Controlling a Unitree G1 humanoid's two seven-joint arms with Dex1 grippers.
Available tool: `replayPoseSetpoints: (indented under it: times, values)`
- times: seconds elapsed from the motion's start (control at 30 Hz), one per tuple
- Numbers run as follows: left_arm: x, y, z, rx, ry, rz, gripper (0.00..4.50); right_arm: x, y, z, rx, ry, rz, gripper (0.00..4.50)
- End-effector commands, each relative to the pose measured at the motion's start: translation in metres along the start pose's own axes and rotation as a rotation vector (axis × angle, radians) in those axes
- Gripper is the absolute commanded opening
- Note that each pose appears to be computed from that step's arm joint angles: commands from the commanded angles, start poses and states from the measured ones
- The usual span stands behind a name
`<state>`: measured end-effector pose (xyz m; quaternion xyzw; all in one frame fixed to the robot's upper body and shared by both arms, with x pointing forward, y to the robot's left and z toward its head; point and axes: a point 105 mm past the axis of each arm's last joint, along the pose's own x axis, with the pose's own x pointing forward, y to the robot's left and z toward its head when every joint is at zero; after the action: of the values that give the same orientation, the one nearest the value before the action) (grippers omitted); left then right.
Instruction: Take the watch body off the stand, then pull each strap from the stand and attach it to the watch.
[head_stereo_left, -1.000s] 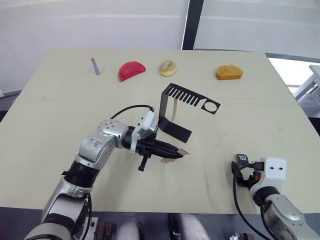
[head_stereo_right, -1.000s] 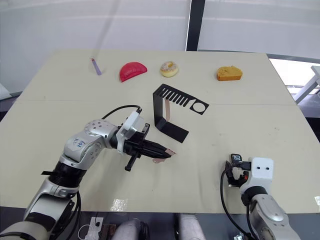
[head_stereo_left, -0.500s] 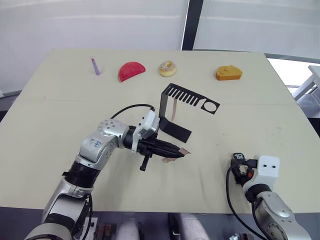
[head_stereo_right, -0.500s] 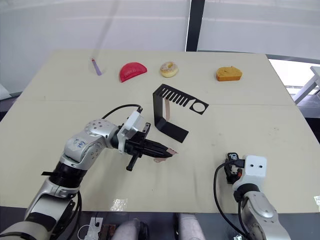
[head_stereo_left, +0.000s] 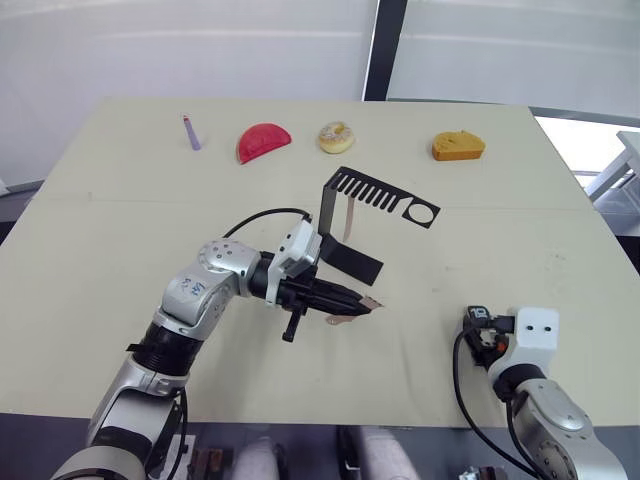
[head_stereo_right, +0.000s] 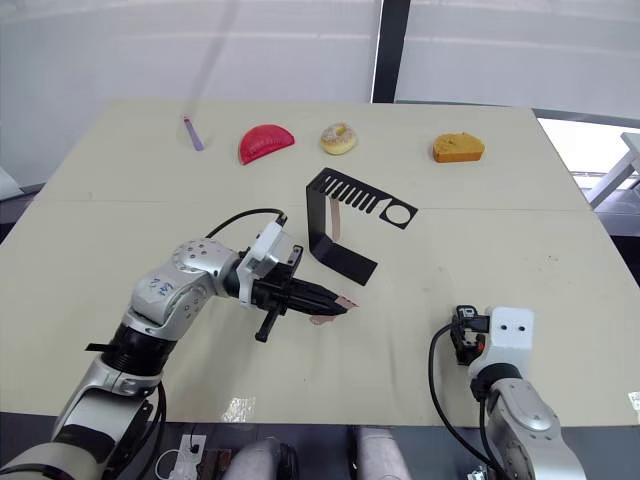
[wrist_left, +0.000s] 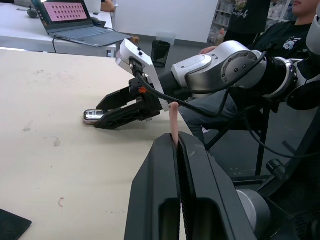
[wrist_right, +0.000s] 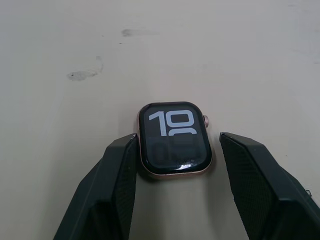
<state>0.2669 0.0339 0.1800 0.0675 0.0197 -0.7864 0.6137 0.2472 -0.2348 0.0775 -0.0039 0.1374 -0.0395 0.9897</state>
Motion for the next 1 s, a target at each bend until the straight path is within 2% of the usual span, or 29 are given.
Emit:
replayPoseSetpoints:
  times: [0.03,1.0]
  values:
    - [-0.0009,0.0014,0.0083,0.040,-0.015,0.007,0.00,0.0004,-0.0046,-0.0058,0.020,0.025,0.002,2.72]
    - [0.0001,0.0042,0.0107,0.047,-0.022,0.023,0.00,0.0036,-0.0033,-0.0068,0.070,0.024,-0.042,2.72]
